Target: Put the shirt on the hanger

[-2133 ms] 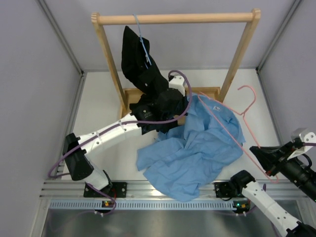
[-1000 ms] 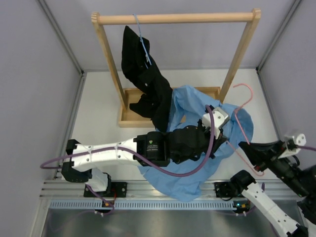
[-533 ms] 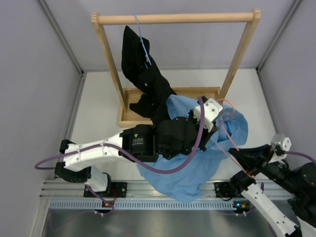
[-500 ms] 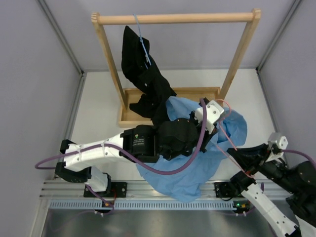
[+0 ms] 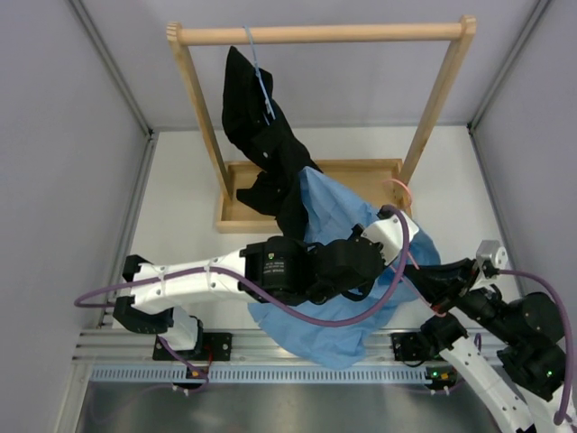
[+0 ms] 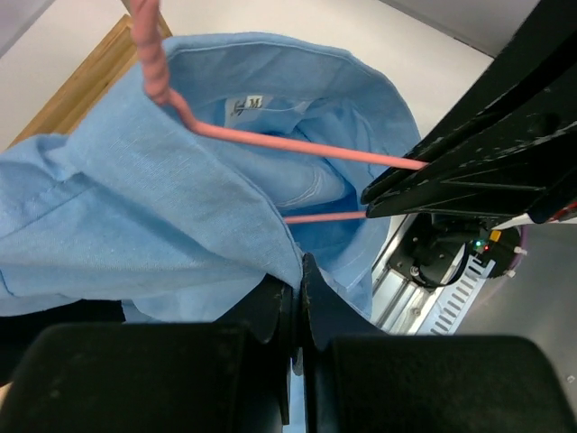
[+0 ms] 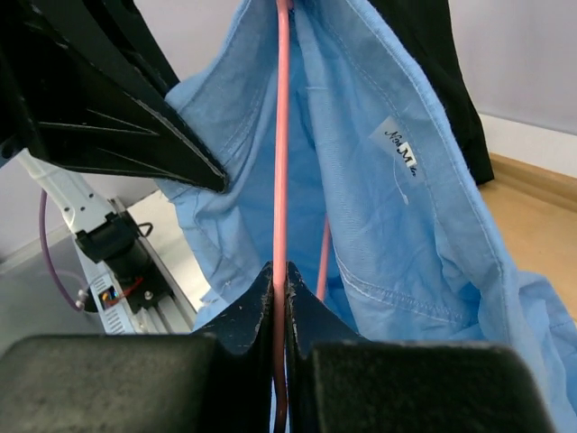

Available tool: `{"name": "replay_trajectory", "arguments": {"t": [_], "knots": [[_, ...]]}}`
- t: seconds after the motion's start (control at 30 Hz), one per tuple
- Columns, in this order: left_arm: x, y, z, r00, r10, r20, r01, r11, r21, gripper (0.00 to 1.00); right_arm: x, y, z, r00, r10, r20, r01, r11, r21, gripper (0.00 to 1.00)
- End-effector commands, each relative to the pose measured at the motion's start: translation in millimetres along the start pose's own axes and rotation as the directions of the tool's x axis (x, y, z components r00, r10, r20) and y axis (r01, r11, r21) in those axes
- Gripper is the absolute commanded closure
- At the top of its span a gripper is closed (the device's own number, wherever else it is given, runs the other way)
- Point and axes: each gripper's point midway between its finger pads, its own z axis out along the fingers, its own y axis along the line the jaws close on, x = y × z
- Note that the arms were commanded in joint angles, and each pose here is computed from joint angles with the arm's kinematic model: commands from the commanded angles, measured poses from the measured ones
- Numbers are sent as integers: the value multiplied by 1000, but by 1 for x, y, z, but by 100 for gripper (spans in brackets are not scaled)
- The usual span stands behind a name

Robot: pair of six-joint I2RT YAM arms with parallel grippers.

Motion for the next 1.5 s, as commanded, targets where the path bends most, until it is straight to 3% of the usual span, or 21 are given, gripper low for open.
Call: {"name": "replay_trajectory", "arguments": {"t": [0.0,0.2,0.27,0.33,0.37,0.53,0.8,0.83,0.93,0.97,1.07,1.17,1.27,1.4,1.47], "knots": [[-23,-5,-14,999,13,36,-15,999,38,100,-54,22,-7,966,-22,259,46,995,-87,100],[-46,-28,-13,994,80,76,-90,984,153,100,-66,17,-25,945,-38,324,48,999,-23,100],[-45,-32,-8,989,126,77,-137,978,160,94,-73,19,-31,935,-41,351,52,998,-23,100],[-46,-24,-5,987,143,79,-151,982,111,91,-80,21,-35,929,-46,366,56,998,-17,100],[-46,-18,-5,986,146,80,-152,985,82,85,-83,20,-38,926,-48,376,55,998,-9,100],[-55,31,-9,979,179,92,-160,970,-183,89,-100,15,-49,903,-51,426,33,998,50,100],[-81,20,-12,969,199,149,-180,975,-128,82,-115,22,-52,874,-8,485,4,1000,10,100],[-81,16,-10,968,204,150,-188,976,-114,67,-116,22,-52,873,-7,488,3,1000,9,100],[-84,2,-12,959,226,169,-225,974,-28,36,-119,23,-55,868,-16,496,11,1000,13,100],[-86,2,-16,956,232,180,-232,972,-19,4,-120,23,-56,867,-17,498,12,1000,14,100],[-91,8,-24,942,268,201,-267,963,-30,2,-121,23,-59,867,-22,498,11,1000,25,100],[-96,19,-38,907,354,227,-353,934,-48,2,-121,25,-62,868,-24,496,14,1000,23,100],[-104,35,-51,839,472,271,-459,881,-112,2,-121,25,-65,874,-34,484,23,999,29,100],[-115,41,-75,630,673,388,-668,724,-171,2,-117,25,-67,885,-49,464,35,999,39,100],[-122,34,-81,580,660,478,-707,699,-109,2,-113,26,-67,893,-56,447,44,998,36,100]]}}
